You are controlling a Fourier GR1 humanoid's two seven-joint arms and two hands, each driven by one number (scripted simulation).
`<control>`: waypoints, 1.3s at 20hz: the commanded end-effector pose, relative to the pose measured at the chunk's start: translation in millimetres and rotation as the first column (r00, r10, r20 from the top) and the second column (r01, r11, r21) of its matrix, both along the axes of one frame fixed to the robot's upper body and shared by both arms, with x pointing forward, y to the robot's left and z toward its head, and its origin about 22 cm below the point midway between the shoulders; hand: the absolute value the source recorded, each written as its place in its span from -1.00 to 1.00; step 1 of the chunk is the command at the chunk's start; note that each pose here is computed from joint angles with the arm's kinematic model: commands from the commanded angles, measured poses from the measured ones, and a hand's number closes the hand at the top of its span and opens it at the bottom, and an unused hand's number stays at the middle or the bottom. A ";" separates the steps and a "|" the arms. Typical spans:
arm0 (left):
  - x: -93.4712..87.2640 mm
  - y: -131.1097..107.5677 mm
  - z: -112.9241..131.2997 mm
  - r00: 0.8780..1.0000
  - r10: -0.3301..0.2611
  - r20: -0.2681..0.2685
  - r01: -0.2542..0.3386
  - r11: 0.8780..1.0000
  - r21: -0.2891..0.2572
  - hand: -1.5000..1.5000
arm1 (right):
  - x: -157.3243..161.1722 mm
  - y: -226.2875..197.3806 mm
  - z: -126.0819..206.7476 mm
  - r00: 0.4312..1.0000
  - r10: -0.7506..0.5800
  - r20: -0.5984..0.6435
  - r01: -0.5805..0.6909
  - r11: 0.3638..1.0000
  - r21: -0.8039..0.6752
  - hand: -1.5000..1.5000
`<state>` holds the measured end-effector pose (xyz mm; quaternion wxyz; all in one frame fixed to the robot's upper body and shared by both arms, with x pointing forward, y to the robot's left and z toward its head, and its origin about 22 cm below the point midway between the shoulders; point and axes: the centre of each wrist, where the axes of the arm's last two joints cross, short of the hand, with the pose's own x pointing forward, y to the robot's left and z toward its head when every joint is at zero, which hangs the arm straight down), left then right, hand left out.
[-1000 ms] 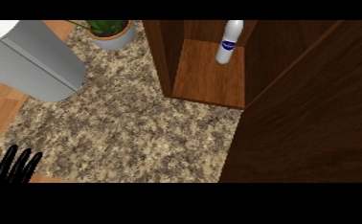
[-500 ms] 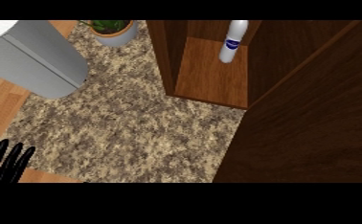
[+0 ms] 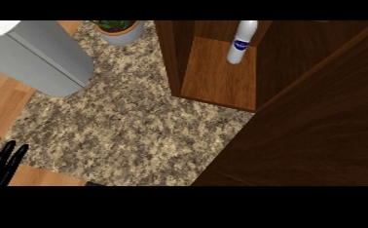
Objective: Pick up the bottled water, place it into the cabinet and close the cabinet
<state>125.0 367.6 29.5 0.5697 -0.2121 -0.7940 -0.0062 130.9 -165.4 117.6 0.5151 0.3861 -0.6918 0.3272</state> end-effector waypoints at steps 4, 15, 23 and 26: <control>-2.0 6.0 0.8 1.000 0.001 -0.002 -0.001 0.999 -0.033 -1.00 | 64.6 24.2 -17.8 0.968 -0.184 -0.170 0.185 0.983 -0.009 1.00; -7.7 14.9 -4.2 0.999 0.038 -0.024 -0.039 0.998 -0.058 -1.00 | 191.9 56.8 20.2 0.868 -0.467 -0.166 0.459 0.884 -0.085 1.00; -9.7 18.7 -2.2 0.999 0.028 -0.027 -0.029 0.998 -0.060 -1.00 | 247.3 77.0 23.3 0.851 -0.505 -0.144 0.493 0.862 -0.116 1.00; -9.3 8.6 -3.8 1.000 0.018 -0.019 -0.019 0.998 -0.067 -1.00 | 254.9 78.4 30.4 0.857 -0.490 -0.160 0.473 0.871 -0.135 1.00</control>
